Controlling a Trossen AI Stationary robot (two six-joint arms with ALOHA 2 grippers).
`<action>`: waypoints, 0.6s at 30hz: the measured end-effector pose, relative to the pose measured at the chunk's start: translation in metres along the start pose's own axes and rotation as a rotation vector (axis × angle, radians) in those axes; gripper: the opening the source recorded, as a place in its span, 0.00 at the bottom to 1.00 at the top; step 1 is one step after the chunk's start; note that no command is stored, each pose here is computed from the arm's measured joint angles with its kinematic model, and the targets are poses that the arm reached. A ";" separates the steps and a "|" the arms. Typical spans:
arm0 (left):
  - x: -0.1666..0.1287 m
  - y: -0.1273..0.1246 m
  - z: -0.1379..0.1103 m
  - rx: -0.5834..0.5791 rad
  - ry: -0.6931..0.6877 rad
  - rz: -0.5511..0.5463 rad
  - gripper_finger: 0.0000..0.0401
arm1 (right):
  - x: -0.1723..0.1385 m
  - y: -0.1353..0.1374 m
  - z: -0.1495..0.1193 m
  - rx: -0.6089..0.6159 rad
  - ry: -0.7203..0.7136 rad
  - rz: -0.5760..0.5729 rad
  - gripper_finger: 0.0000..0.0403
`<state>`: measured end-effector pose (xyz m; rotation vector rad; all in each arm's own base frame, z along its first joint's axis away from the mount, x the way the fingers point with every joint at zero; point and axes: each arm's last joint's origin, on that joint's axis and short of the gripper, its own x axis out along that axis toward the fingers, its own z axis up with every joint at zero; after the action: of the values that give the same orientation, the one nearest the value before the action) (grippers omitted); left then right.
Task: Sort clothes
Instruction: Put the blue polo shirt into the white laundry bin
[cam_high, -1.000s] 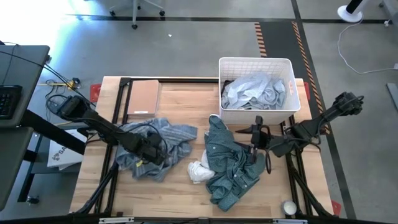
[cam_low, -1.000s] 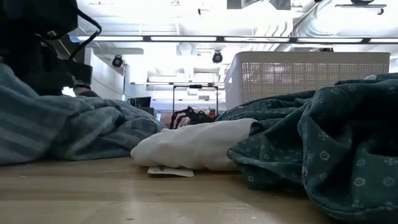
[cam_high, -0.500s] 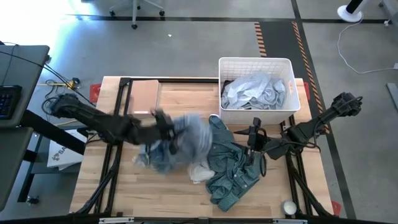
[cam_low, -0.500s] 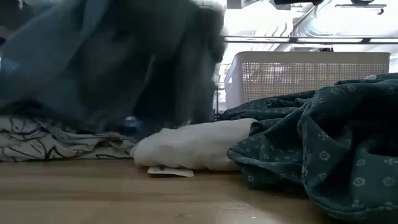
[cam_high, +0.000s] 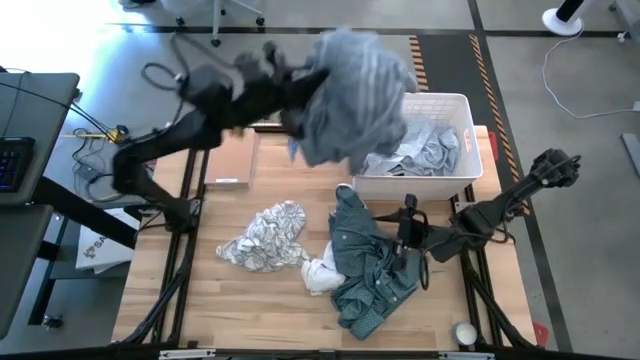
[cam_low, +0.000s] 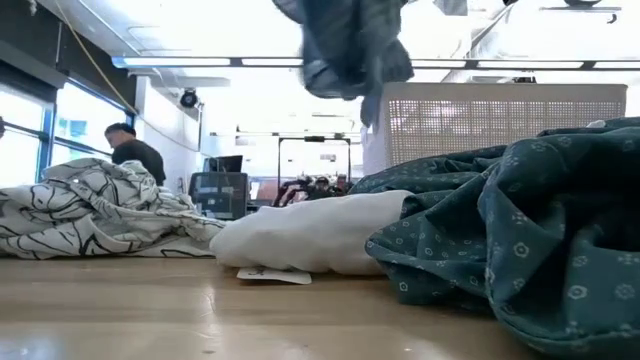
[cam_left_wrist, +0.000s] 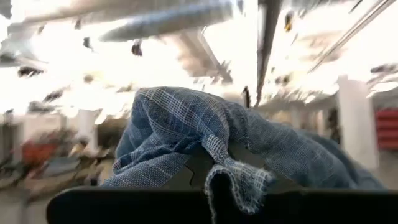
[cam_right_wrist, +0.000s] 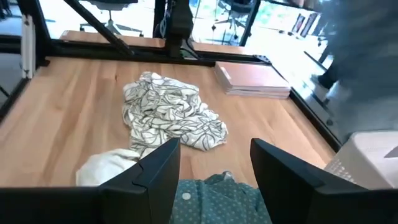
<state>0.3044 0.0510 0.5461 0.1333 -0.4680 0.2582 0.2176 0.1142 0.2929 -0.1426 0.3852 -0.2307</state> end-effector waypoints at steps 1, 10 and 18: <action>0.012 0.006 -0.003 0.001 -0.031 -0.022 0.04 | 0.002 0.002 -0.001 -0.007 0.007 -0.005 0.48; 0.095 0.051 -0.059 -0.033 -0.288 -0.161 0.04 | 0.023 0.021 -0.009 0.011 0.009 -0.020 0.48; 0.104 0.105 -0.124 -0.289 -0.307 -0.222 0.04 | 0.027 0.032 -0.011 0.038 -0.007 0.000 0.48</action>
<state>0.4177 0.1969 0.4915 -0.0594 -0.7839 -0.0517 0.2438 0.1370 0.2671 -0.1059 0.3740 -0.2376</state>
